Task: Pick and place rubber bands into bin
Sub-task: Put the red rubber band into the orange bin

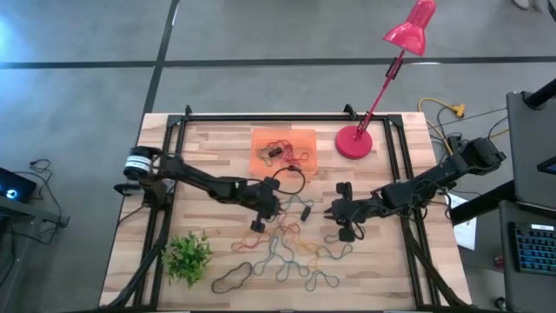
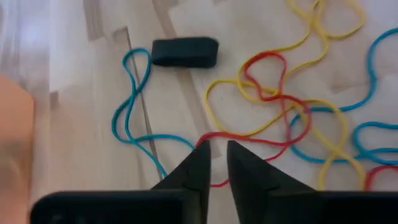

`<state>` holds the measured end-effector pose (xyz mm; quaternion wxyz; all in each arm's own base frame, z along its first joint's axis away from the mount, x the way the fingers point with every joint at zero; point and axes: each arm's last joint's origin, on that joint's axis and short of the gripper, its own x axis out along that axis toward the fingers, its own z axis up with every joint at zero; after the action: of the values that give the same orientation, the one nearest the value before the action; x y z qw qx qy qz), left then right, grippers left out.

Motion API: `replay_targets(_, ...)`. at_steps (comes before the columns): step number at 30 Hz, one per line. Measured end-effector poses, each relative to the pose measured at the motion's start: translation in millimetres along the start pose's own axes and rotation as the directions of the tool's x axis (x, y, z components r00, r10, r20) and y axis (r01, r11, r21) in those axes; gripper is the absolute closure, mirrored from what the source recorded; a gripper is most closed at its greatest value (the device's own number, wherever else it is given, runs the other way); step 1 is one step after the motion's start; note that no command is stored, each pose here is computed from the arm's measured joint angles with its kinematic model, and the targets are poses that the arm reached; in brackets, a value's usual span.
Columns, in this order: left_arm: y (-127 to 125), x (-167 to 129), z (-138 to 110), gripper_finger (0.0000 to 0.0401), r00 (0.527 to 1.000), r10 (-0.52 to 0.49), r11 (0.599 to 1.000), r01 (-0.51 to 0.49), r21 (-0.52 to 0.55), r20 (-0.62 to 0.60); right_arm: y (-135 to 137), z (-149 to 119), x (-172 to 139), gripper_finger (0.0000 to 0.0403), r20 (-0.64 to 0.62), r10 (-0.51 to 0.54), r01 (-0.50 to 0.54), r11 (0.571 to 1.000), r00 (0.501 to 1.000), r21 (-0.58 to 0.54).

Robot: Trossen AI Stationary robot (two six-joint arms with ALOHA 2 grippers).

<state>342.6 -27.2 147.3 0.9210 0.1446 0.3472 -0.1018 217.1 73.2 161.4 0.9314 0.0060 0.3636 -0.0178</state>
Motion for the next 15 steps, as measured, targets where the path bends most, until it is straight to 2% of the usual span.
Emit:
replay_targets(8,2.9,6.6,-5.1,0.0285,0.999,0.025,1.000,-0.026,-0.007,-0.030,0.0,-0.2,0.1,0.0346,0.000,0.000,0.000,1.000,1.000,0.000)
replay_targets(15,12.6,6.8,-8.7,0.0271,0.998,0.048,0.997,-0.050,-0.051,-0.039,0.0,-0.2,0.1,0.0346,0.000,0.000,0.000,1.000,1.000,0.001)
